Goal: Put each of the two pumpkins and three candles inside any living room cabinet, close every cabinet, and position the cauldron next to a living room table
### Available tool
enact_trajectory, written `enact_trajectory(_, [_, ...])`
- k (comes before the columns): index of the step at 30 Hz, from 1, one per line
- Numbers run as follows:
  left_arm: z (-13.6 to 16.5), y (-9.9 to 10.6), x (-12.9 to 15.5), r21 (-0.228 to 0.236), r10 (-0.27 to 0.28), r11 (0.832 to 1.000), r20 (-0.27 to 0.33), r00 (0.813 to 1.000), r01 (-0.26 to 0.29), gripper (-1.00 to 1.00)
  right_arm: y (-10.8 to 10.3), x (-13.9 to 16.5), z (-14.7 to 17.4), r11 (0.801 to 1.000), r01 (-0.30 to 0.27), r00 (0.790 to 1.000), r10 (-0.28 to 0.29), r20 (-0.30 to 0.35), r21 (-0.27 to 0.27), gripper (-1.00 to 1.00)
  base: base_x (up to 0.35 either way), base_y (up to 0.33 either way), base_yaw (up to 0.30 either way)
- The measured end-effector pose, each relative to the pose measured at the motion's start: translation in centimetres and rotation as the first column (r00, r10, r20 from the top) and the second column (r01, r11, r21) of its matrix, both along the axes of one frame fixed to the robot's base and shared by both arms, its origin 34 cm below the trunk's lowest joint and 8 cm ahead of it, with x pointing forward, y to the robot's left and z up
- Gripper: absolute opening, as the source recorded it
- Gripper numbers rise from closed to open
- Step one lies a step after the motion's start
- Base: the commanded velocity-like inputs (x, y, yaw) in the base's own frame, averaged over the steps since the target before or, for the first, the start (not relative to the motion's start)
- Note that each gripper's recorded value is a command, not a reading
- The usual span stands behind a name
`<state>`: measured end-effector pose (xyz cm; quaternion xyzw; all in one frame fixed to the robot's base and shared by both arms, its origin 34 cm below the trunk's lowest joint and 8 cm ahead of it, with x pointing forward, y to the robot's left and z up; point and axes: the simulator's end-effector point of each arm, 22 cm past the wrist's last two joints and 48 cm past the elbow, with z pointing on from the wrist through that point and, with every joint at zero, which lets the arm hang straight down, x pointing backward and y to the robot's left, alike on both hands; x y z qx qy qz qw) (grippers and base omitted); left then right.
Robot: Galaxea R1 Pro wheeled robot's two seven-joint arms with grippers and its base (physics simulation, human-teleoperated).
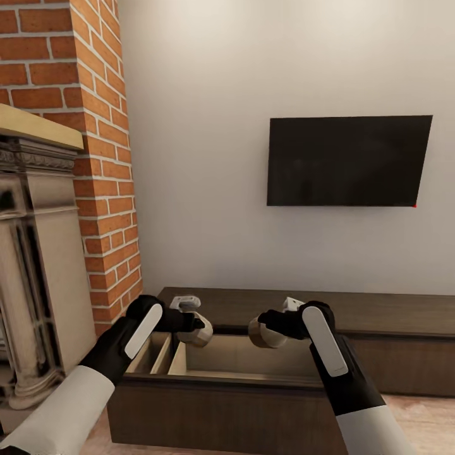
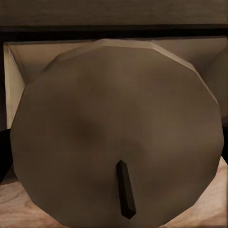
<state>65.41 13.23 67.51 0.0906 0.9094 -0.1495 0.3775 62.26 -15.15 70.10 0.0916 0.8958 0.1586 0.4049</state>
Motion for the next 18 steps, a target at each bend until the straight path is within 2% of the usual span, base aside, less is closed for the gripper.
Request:
enact_trajectory(12, [-0.2,0.0,0.0,0.0,0.001,1.0,-0.007,1.0,-0.001,-1.0,0.0,0.0,0.0,1.0,0.001,1.0,-0.001,-0.001,-0.002,-1.0,0.0,0.0,0.0])
enact_trajectory(18, [-0.3,0.1,0.0,0.0,0.001,1.0,-0.007,1.0,-0.001,-1.0,-0.2,0.1,-1.5,1.0,0.005,0.999,-0.006,-0.041,-0.01,-1.0,0.0,0.0,0.0])
